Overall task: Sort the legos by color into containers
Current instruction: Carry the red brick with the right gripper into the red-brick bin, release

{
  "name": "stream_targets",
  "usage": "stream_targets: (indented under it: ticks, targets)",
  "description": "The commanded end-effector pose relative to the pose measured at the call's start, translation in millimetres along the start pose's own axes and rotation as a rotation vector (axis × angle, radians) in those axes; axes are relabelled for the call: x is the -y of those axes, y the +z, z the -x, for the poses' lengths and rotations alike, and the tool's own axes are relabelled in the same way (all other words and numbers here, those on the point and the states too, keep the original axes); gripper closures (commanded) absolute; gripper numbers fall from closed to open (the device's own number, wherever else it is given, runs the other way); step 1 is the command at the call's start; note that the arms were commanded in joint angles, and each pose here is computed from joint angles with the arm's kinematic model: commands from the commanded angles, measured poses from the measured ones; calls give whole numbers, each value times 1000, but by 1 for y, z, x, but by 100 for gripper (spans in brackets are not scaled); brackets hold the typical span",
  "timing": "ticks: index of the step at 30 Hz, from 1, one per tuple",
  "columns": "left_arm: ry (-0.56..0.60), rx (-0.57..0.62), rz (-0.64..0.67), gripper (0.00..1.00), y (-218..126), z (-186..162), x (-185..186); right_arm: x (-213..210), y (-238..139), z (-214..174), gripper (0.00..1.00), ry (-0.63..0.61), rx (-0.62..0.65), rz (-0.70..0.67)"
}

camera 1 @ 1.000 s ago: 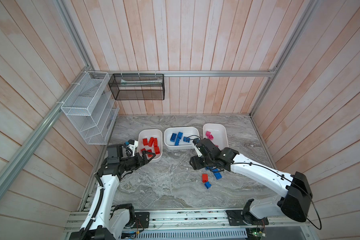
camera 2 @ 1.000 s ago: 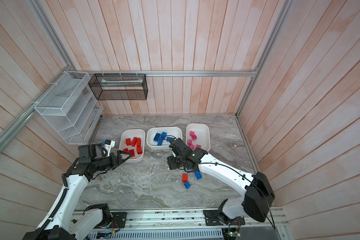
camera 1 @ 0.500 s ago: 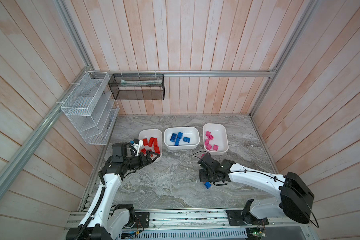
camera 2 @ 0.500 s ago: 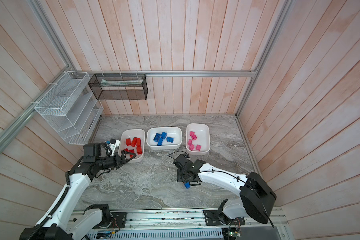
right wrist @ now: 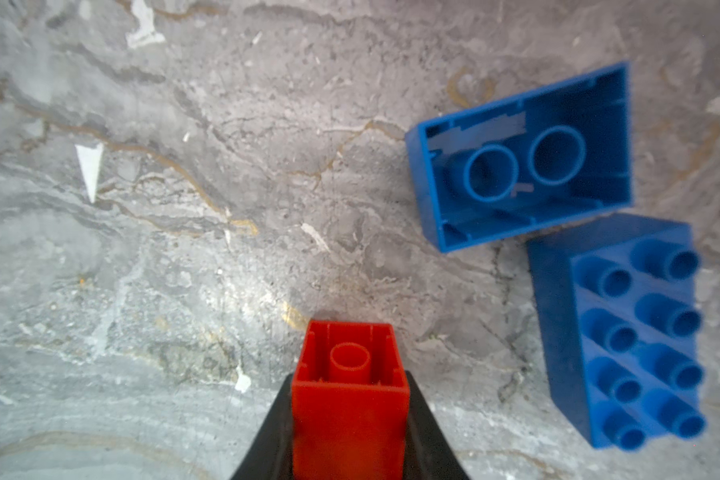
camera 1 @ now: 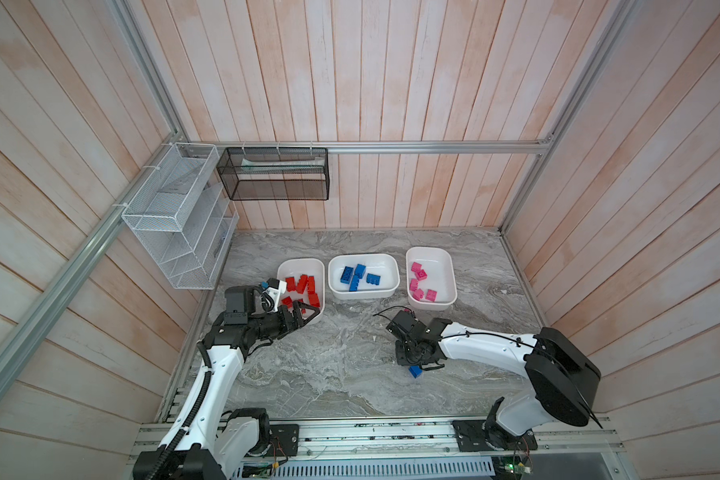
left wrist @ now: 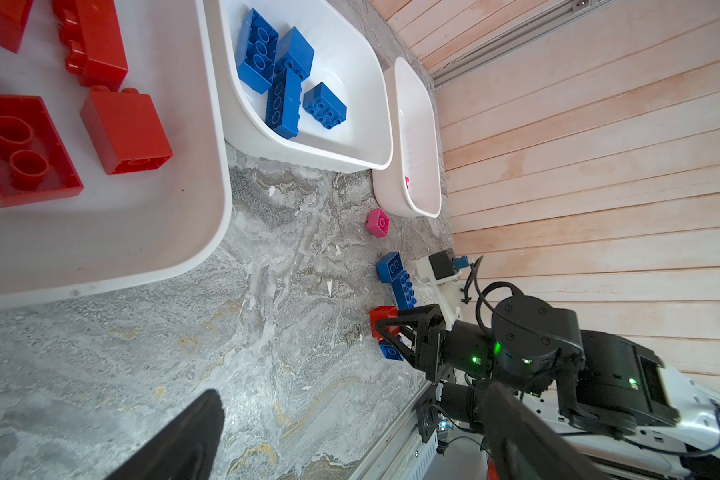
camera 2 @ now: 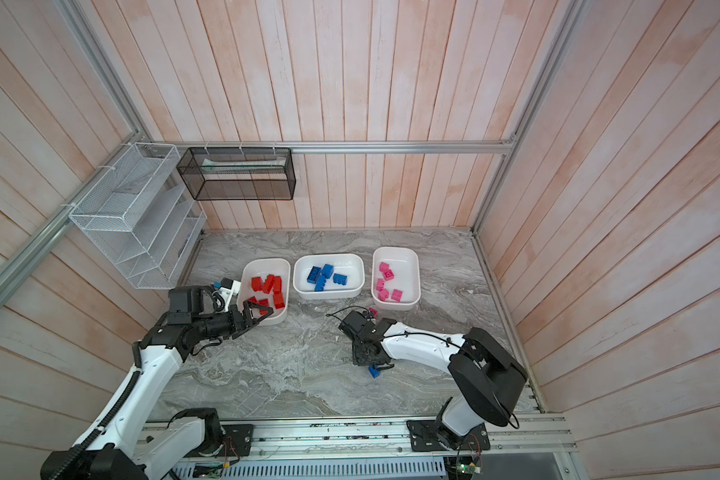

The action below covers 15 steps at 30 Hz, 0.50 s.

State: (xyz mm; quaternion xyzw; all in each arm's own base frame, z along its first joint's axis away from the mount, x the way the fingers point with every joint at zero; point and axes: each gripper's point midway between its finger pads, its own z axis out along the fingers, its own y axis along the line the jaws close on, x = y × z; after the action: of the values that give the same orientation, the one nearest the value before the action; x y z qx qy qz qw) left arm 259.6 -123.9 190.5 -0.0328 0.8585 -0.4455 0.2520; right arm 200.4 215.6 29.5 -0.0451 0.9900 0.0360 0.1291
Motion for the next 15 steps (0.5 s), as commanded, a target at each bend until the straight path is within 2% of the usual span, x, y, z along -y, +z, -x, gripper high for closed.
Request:
stream_targets:
  ticks: [1, 5, 10, 15]
  targets:
    - [26, -2, -13, 1, 0, -1, 2, -11, -21, 26, 77, -27, 82, 11]
    - [31, 4, 17, 1, -5, 0, 2, -60, -56, 66, 76, -82, 181, 185]
    - [12, 70, 67, 1, -21, 9, -6, -144, -101, 109, 76, -151, 305, 532]
    - [13, 104, 131, 1, -34, 12, -11, -212, -111, 138, 76, -276, 327, 698]
